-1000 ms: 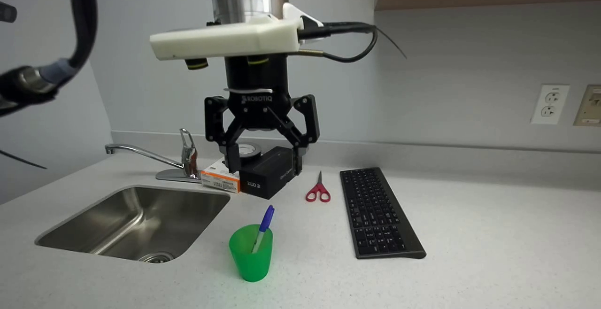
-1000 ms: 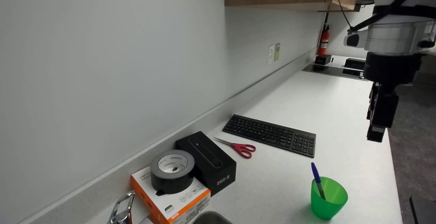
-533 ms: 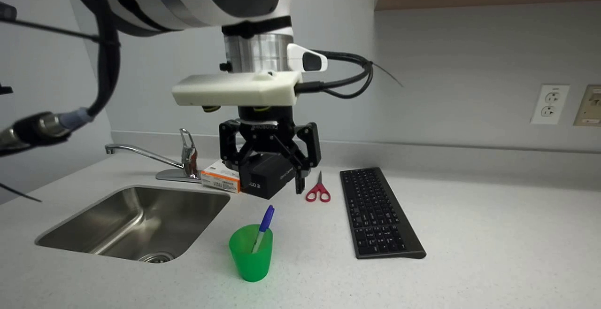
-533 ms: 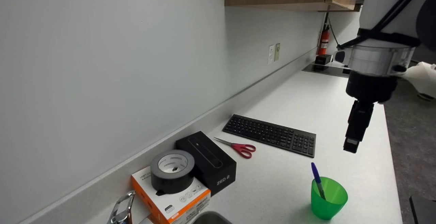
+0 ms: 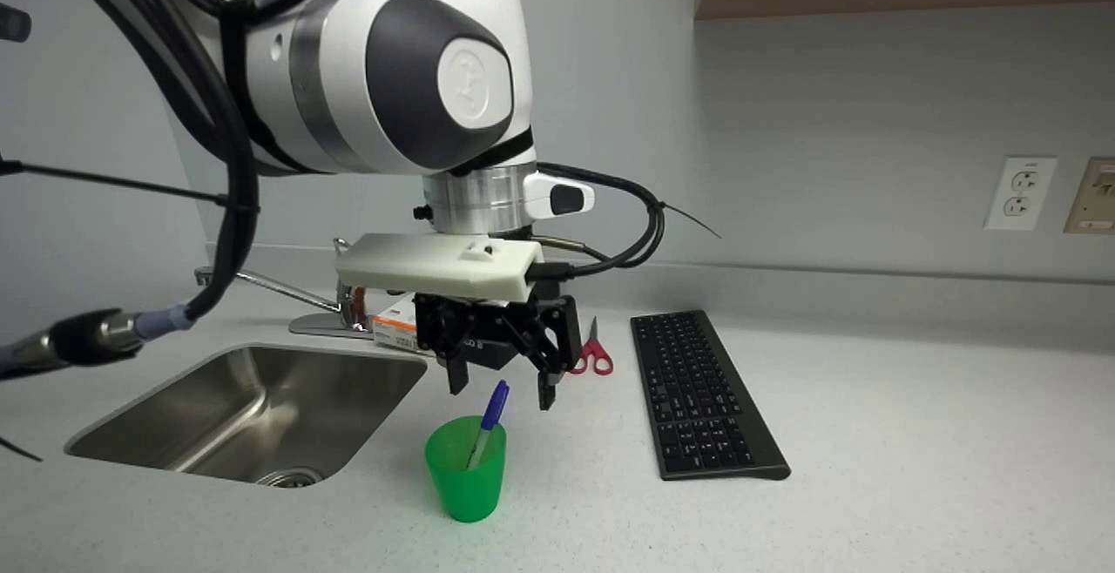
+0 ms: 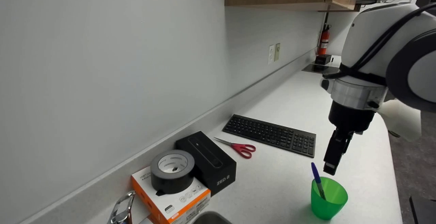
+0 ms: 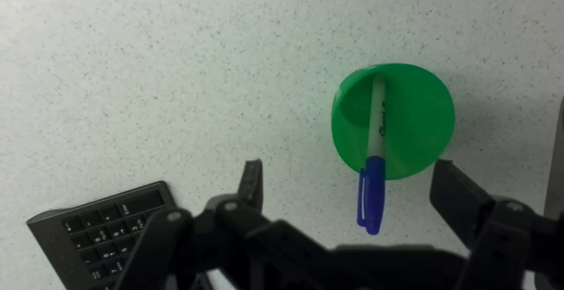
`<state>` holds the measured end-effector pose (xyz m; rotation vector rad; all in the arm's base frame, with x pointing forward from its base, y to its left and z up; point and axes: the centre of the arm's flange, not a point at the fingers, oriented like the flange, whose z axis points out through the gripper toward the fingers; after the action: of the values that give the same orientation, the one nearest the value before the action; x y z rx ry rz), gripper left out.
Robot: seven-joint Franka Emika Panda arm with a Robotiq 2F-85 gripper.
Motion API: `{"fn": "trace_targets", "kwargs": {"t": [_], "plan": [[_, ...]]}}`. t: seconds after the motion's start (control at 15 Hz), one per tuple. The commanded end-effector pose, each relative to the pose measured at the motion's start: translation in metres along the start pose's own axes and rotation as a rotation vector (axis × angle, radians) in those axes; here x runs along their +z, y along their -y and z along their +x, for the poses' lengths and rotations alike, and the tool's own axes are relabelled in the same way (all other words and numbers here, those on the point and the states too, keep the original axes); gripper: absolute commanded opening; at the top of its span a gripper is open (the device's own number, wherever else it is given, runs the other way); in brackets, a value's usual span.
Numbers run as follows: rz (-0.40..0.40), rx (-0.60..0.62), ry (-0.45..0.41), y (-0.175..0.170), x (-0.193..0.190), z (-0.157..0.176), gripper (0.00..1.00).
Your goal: Pick up the pen from the green cup and put it on the table.
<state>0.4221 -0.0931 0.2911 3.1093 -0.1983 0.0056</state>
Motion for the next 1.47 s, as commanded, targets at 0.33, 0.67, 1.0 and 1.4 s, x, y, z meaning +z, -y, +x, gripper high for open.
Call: {"fn": "trace_targets", "kwargs": {"t": [0.33,0.67,1.0,1.4], "plan": [[0.018,0.041,-0.075,0.021,0.033,0.011,0.74],[0.04,0.038,-0.11,0.031,0.035,0.014,0.46],[0.045,0.036,-0.13,0.036,0.016,0.005,0.06],[0.077,0.026,-0.186,0.018,-0.061,-0.026,0.04]]}}
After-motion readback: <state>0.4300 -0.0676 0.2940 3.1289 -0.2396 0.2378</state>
